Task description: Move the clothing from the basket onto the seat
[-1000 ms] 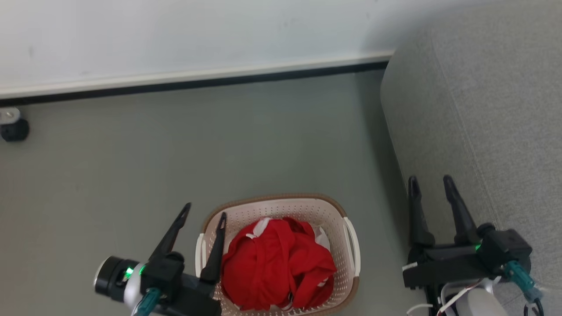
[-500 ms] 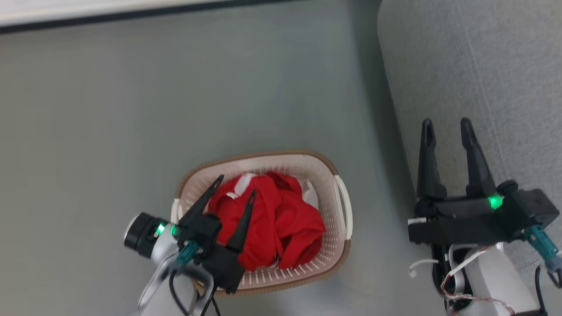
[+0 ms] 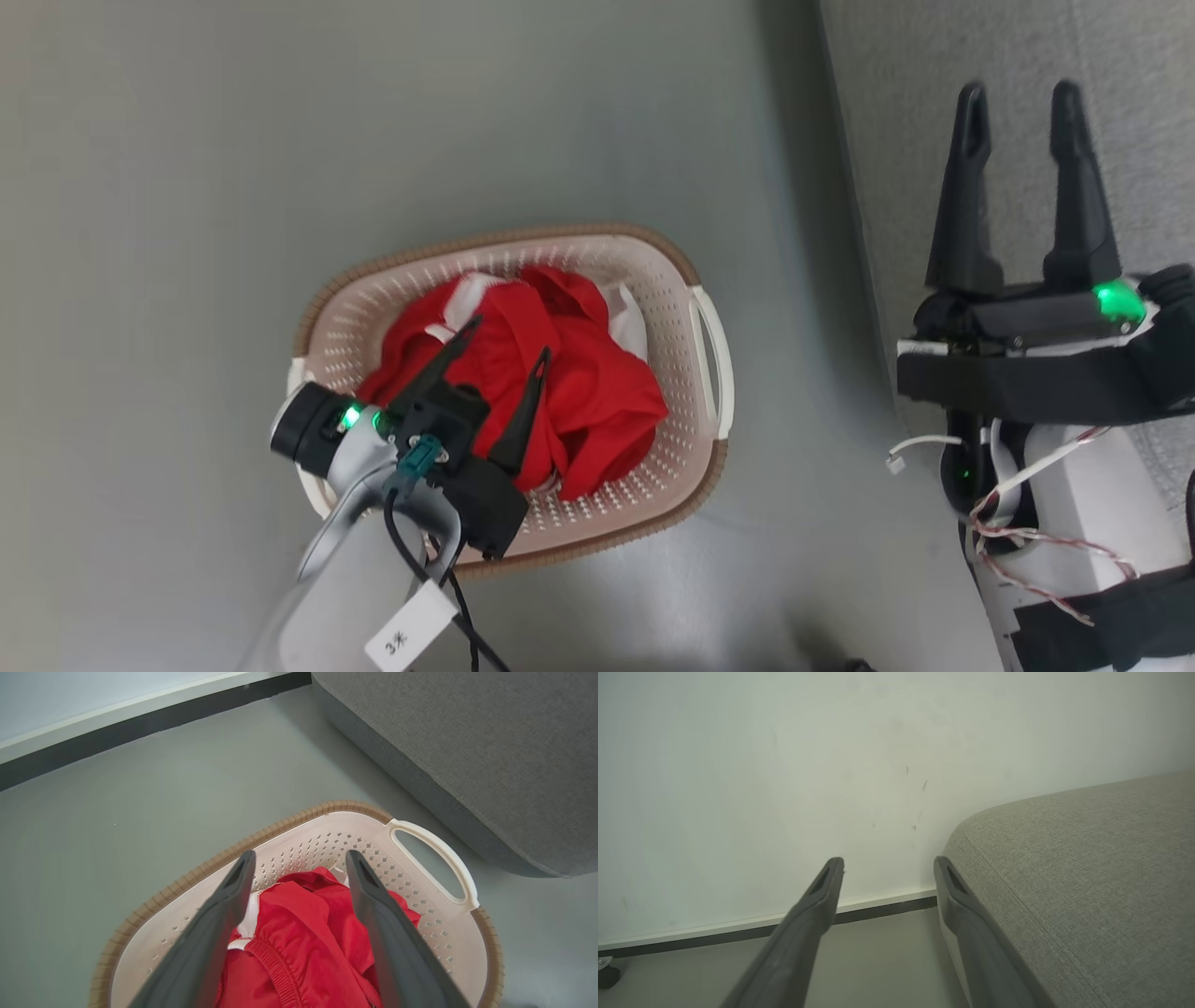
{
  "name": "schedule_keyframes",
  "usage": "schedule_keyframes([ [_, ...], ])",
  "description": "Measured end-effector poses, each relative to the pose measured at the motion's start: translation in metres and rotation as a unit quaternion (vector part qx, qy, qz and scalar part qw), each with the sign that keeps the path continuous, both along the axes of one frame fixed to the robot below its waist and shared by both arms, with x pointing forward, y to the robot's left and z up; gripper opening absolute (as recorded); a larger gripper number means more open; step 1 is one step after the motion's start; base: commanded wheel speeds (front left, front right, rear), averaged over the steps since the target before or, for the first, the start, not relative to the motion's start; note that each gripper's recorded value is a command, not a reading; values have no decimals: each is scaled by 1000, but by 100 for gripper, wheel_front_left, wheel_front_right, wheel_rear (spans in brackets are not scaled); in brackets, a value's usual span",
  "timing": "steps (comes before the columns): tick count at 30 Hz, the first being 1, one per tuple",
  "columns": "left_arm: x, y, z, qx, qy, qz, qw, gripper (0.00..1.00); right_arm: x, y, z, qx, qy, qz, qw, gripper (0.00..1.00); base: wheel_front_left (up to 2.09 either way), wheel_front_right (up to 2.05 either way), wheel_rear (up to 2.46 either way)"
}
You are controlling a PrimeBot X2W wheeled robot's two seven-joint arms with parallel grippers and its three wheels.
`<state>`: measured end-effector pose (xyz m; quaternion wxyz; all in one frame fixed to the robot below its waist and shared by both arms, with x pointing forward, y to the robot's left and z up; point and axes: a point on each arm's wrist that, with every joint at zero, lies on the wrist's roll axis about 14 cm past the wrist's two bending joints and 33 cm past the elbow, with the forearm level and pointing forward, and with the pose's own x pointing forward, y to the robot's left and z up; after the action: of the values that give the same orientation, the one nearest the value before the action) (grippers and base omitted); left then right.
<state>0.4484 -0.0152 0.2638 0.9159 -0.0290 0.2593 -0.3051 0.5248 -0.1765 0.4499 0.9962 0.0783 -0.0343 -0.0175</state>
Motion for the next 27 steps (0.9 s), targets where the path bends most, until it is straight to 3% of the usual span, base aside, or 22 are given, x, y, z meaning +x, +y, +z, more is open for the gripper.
schedule_keyframes([
  [16,-7,-24,-90,-2,86,-32,996,100,20,-14,-72,-25,54,-11,998,100,0,0,0],
  [27,-18,-20,-128,14,129,-28,991,100,19,-21,-96,-34,79,-18,996,100,0,0,0],
])
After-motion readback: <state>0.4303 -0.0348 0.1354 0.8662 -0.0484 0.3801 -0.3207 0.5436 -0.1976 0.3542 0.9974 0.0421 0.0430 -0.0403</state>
